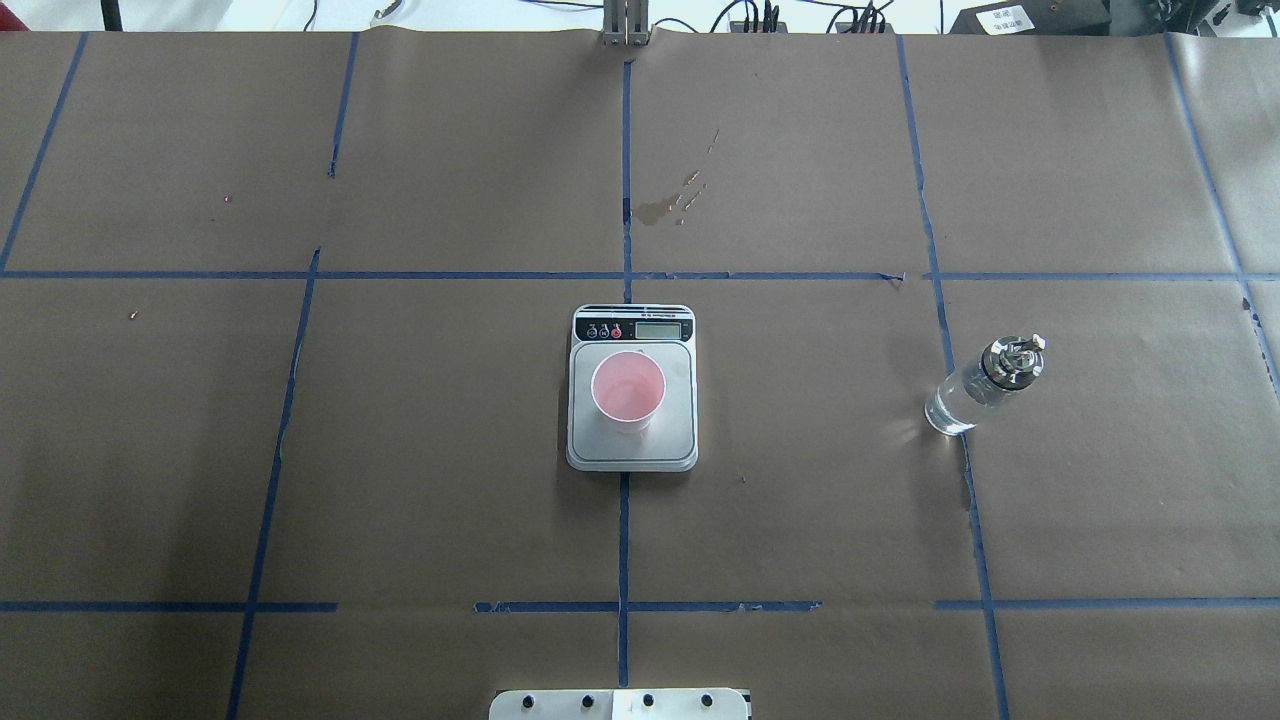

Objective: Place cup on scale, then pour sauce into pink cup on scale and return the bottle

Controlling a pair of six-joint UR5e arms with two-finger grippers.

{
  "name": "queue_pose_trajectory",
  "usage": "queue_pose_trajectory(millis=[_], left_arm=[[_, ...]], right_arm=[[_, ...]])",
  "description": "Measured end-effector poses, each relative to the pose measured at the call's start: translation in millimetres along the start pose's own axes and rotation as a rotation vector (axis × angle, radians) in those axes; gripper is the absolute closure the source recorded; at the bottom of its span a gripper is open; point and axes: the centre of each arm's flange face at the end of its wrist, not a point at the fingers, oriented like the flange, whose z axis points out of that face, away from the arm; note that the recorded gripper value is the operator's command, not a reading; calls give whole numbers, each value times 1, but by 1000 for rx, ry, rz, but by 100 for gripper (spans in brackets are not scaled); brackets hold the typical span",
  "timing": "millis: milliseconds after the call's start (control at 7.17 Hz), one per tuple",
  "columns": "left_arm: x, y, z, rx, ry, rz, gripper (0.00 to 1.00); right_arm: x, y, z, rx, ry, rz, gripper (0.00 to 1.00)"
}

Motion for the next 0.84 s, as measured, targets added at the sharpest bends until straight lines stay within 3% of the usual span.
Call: queue_pose_trajectory(millis=[558, 837], left_arm=[[2, -2, -3, 31, 3, 18, 0], [2, -1, -3, 30, 2, 17, 0]], right_arm=[[-1, 0, -1, 3, 1, 18, 0], [-5, -4, -7, 34, 0, 5, 0]])
